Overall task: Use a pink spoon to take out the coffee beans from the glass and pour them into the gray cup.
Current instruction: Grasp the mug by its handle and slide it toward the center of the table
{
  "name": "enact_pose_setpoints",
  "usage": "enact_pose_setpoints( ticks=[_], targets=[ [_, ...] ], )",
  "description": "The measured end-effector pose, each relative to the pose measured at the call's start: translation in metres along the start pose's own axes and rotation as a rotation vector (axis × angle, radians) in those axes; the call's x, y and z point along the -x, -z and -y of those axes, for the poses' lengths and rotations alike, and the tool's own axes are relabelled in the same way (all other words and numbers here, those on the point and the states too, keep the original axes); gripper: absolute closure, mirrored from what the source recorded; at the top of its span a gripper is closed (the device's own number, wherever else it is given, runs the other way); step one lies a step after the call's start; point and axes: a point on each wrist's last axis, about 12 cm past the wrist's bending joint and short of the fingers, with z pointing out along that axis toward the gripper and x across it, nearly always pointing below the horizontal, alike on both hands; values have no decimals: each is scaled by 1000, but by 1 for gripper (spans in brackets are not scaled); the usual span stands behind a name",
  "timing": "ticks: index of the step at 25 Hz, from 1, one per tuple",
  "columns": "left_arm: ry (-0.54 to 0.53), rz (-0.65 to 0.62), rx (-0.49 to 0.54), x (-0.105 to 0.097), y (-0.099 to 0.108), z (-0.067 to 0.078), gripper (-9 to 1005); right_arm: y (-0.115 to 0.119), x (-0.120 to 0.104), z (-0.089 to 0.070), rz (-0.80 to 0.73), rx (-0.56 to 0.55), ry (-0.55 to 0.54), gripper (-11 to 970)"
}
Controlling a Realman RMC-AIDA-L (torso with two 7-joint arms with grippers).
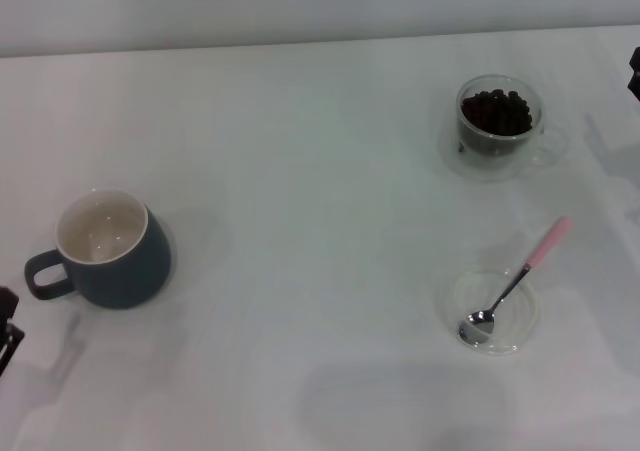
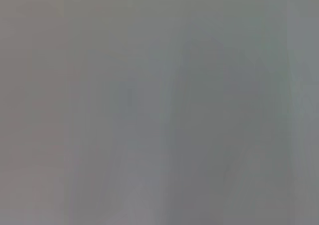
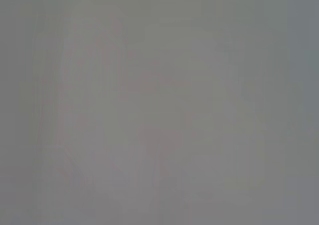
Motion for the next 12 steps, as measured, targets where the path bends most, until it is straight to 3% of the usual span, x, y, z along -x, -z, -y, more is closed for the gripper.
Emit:
enact_pose_setpoints(
  ticks=[6, 12],
  targets=[
    [36, -99, 9, -11, -1, -4, 119, -1, 1, 1, 3, 0, 4, 176],
    [41, -179, 6, -21, -16, -8, 119, 4, 0, 3, 1, -7, 6, 177]
  ],
)
